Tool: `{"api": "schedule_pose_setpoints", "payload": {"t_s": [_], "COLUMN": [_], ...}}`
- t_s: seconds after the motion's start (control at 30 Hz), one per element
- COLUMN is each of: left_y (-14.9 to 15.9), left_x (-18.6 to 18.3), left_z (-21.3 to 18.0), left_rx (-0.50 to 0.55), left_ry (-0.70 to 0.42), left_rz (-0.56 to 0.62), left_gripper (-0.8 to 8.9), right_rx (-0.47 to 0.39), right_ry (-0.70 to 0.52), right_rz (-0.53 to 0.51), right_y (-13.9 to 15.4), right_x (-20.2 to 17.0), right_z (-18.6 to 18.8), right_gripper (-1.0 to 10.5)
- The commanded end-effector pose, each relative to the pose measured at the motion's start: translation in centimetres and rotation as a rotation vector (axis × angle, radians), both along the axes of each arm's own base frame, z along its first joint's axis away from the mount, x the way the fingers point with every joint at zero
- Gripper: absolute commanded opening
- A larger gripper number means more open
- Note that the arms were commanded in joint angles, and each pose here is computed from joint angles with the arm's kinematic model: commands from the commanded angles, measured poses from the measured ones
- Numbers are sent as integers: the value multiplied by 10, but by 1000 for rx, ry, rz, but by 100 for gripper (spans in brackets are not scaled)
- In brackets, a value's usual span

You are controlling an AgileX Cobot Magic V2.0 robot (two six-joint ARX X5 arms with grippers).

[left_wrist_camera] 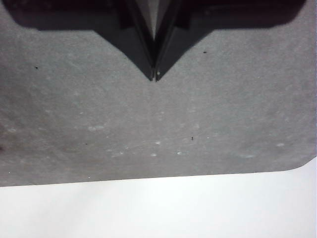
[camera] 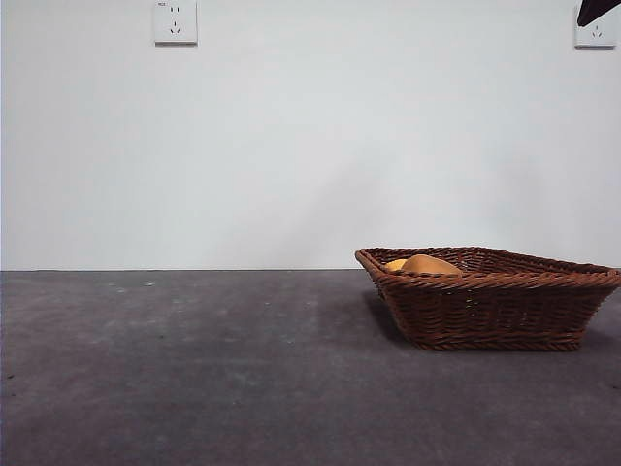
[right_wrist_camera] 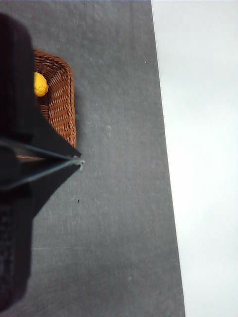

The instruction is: Help me put the vegetables on the table into the basket

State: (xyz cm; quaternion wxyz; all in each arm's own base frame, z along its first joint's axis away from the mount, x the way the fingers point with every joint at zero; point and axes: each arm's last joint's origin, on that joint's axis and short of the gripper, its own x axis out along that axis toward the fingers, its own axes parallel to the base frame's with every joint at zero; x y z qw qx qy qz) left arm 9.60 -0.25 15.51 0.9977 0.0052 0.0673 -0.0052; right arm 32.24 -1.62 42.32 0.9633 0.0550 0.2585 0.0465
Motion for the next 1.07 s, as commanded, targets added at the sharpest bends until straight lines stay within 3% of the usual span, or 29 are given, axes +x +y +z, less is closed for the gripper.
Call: {"api": "schedule_pose_setpoints", "payload": {"t_s": [0.03, 0.37, 0.63, 0.83, 1.07], "left_y": [0, 0, 0, 0, 0], "left_x": [0, 1, 1, 1, 1], "left_z": [-3, -3, -4, -4, -4], "left_rx": [-6, -6, -6, -6, -6], "left_ry": [6, 7, 13, 16, 19], "left_rz": [4, 4, 4, 4, 4], "left_gripper": [-4, -4, -4, -4, -4], "right_rx": [8, 10, -73, -91, -72], "right_ry": [5, 7, 7, -81, -330], "right_rz": [-6, -1, -139, -108, -104], "right_y": [0, 0, -4, 18, 19], "right_x": [2, 2, -11, -65, -170], "right_z": [-2, -2, 5, 40, 88], "right_gripper": [1, 1, 1, 1, 1]}}
